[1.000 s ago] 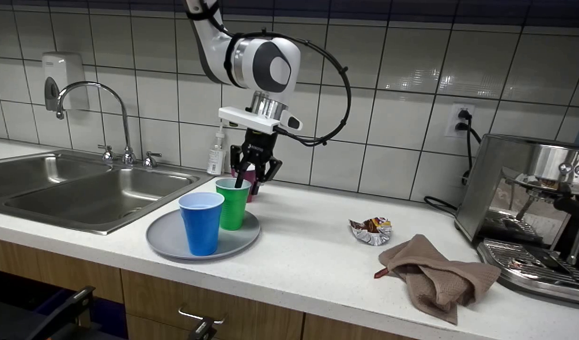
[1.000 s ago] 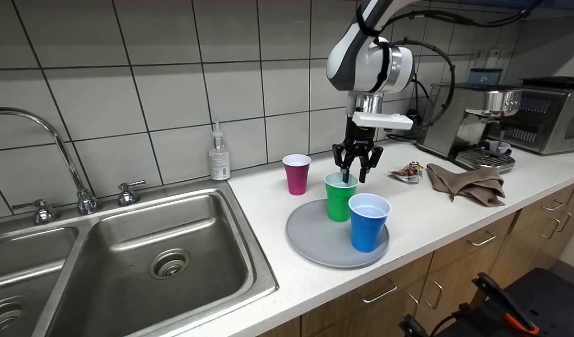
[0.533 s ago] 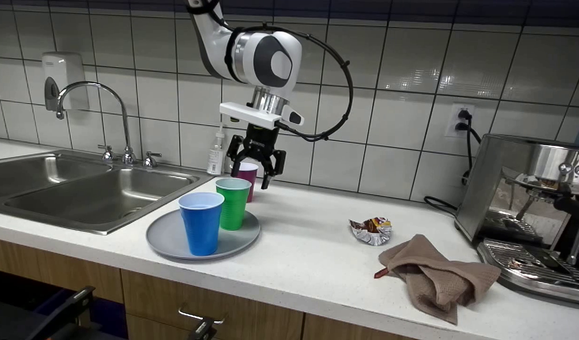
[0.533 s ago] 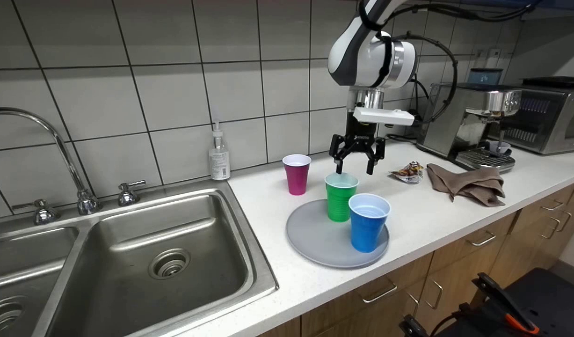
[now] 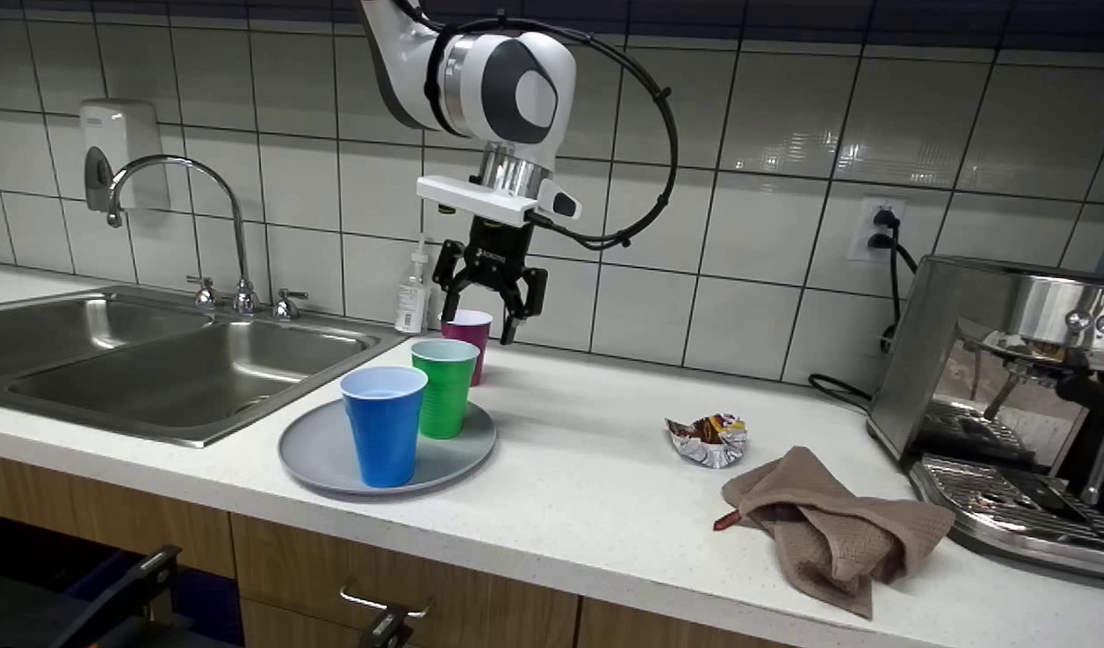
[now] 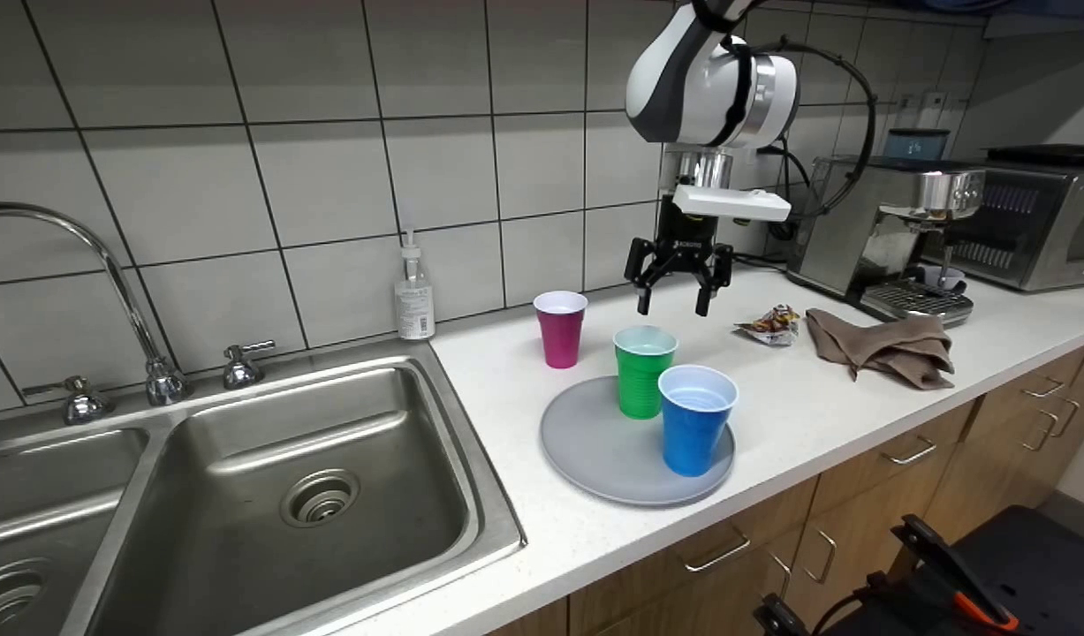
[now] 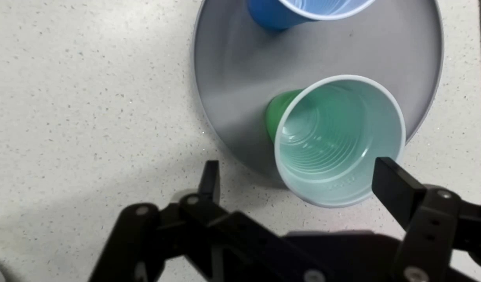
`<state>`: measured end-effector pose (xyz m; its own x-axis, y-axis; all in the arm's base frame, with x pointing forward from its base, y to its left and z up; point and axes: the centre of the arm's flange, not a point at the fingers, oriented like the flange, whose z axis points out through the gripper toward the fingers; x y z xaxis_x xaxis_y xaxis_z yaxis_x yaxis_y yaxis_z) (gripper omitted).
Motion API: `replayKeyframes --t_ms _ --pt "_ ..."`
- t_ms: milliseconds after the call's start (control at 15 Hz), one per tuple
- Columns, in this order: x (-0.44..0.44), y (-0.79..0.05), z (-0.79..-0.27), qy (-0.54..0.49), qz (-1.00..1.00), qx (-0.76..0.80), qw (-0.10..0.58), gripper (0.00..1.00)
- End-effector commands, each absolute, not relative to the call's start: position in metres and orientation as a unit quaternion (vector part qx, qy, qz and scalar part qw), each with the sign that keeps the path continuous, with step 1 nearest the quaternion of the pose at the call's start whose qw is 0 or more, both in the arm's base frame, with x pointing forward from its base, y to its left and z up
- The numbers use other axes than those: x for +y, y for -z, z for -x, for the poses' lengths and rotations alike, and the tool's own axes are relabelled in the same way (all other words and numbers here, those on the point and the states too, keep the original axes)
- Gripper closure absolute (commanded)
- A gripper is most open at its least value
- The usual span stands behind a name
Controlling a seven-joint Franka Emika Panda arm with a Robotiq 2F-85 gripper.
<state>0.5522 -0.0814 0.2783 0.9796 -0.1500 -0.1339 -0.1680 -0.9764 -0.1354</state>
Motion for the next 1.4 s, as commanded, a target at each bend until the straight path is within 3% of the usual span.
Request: replayKeyframes --t_ms 0,1333 --pt "-0.081 -0.276 -0.552 -0.064 0.992 0.080 0.073 0.00" --pt "-0.044 -0.277 -0.568 -0.035 0.999 0.006 0.037 0.00"
